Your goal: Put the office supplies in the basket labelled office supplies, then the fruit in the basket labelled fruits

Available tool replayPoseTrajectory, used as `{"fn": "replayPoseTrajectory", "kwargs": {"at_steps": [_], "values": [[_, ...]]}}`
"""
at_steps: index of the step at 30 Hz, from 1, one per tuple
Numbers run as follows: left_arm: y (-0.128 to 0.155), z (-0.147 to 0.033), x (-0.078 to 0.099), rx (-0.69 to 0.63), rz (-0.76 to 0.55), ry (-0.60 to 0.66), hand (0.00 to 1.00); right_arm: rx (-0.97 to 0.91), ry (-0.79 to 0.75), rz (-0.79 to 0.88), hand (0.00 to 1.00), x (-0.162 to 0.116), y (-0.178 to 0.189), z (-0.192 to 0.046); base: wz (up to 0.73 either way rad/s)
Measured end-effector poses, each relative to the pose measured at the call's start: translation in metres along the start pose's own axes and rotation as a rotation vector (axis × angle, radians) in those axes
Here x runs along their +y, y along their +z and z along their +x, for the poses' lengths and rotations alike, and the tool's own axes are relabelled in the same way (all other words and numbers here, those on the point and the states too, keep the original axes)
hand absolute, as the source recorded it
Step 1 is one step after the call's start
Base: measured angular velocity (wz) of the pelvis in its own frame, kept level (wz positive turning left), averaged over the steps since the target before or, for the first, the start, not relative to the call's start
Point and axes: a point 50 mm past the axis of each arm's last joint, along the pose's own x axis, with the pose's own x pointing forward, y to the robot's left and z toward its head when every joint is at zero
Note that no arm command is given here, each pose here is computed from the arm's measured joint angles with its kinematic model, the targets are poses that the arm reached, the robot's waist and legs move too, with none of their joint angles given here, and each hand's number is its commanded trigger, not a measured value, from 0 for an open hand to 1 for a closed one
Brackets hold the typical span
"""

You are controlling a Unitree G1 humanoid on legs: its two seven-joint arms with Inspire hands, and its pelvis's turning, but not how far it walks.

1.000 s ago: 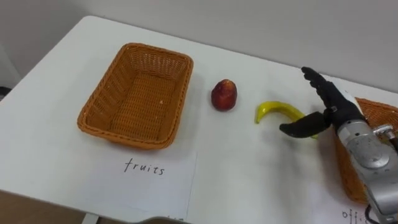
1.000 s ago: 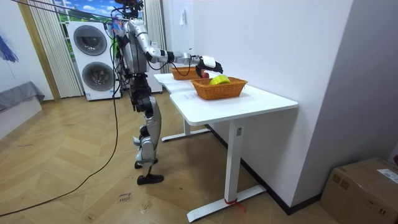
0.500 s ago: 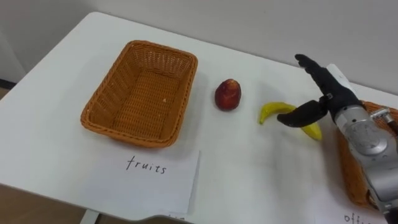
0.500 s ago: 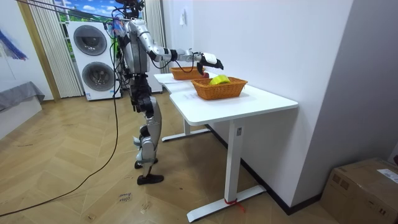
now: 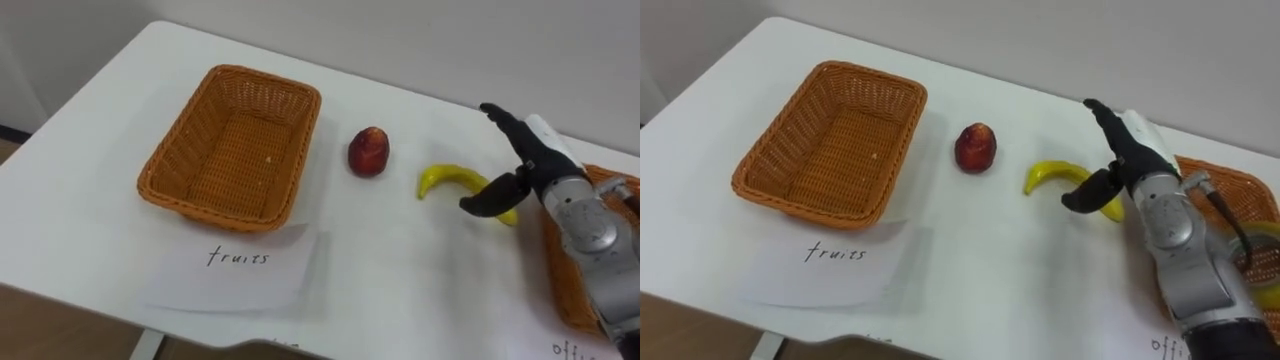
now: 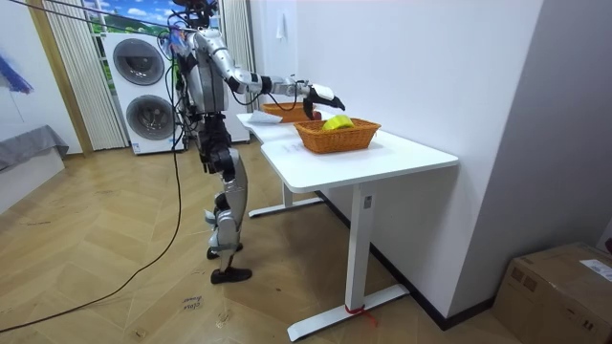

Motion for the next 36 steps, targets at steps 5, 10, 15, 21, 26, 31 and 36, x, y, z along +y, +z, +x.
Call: {"fn": "replayPoseTrajectory", "kwargs": {"at_steps": [5,10,15,21,26,31,36], "values": [[0.001,0.0,0.001,0.001,-0.014,0.006,0.0,0.0,0.017,-0.036,0.0,0.005,0.001,0.001,0.01],[0.001,0.001,0.001,0.014,-0.017,0.006,0.0,0.028,0.021,-0.087,0.0,0.005,0.002,0.008,0.01],[0.006,0.001,0.002,0.005,-0.026,0.007,0.0,0.053,0.022,-0.093,0.0,0.002,0.004,0.015,0.0],[0.01,0.001,0.006,-0.013,-0.021,0.014,0.0,0.085,0.018,-0.091,0.0,-0.003,0.001,0.021,0.01],[0.013,0.001,0.004,-0.027,-0.005,0.01,0.0,0.114,0.023,-0.092,0.0,-0.004,-0.003,0.024,0.02],[0.014,0.001,0.006,-0.032,-0.004,0.013,0.0,0.111,0.021,-0.096,0.0,-0.005,0.0,0.027,0.02],[0.019,0.002,0.008,-0.045,-0.006,0.013,0.0,0.113,0.032,-0.109,0.0,-0.006,0.003,0.032,0.02]]}}
